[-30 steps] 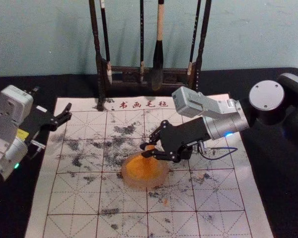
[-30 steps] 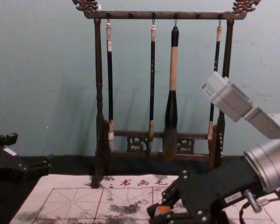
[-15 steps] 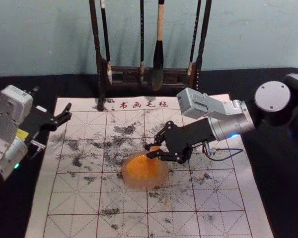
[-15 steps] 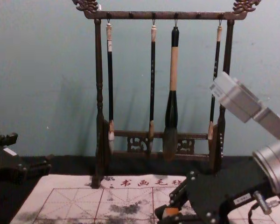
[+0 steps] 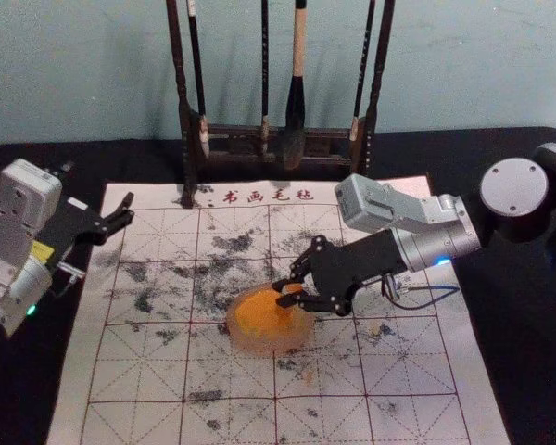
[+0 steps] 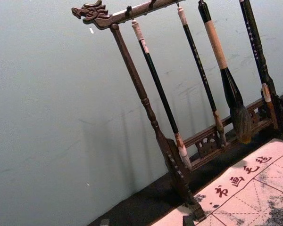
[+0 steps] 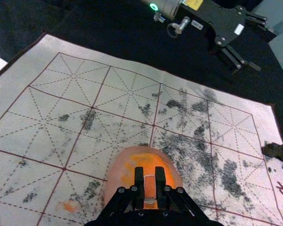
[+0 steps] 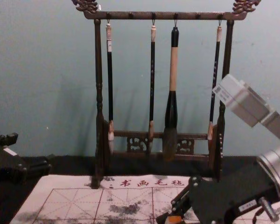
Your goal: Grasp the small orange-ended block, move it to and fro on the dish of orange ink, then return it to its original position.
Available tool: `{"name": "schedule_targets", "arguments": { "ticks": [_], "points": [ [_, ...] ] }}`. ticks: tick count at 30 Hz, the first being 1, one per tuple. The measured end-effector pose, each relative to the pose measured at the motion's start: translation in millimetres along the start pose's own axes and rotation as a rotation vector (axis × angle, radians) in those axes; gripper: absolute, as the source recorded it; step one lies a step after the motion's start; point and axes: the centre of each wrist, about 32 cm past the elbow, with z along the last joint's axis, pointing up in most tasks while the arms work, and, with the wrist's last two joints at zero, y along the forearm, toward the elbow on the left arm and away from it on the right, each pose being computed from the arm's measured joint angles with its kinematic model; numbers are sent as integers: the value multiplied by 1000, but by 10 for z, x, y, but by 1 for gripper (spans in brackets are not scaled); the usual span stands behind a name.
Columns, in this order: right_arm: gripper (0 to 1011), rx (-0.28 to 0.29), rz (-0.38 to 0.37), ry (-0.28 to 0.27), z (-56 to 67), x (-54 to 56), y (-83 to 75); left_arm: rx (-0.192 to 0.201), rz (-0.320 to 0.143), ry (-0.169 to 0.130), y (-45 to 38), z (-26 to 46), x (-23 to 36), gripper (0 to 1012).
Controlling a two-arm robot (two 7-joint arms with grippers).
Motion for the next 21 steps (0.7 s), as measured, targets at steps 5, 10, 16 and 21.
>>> {"name": "schedule_targets", "arguments": {
  "ticks": [5,10,16,21],
  "points": [
    [133,7,14,-5,19,-27,23,0,0,0,0,0,0,1001],
    [133,14,28,-12,43,-40,50,0,0,0,0,0,0,1001],
    [133,25,40,-20,60,-33,106,0,0,0,0,0,0,1001],
    [133,31,45,-25,71,-12,149,0,0,0,0,0,0,1001]
  ]
}}
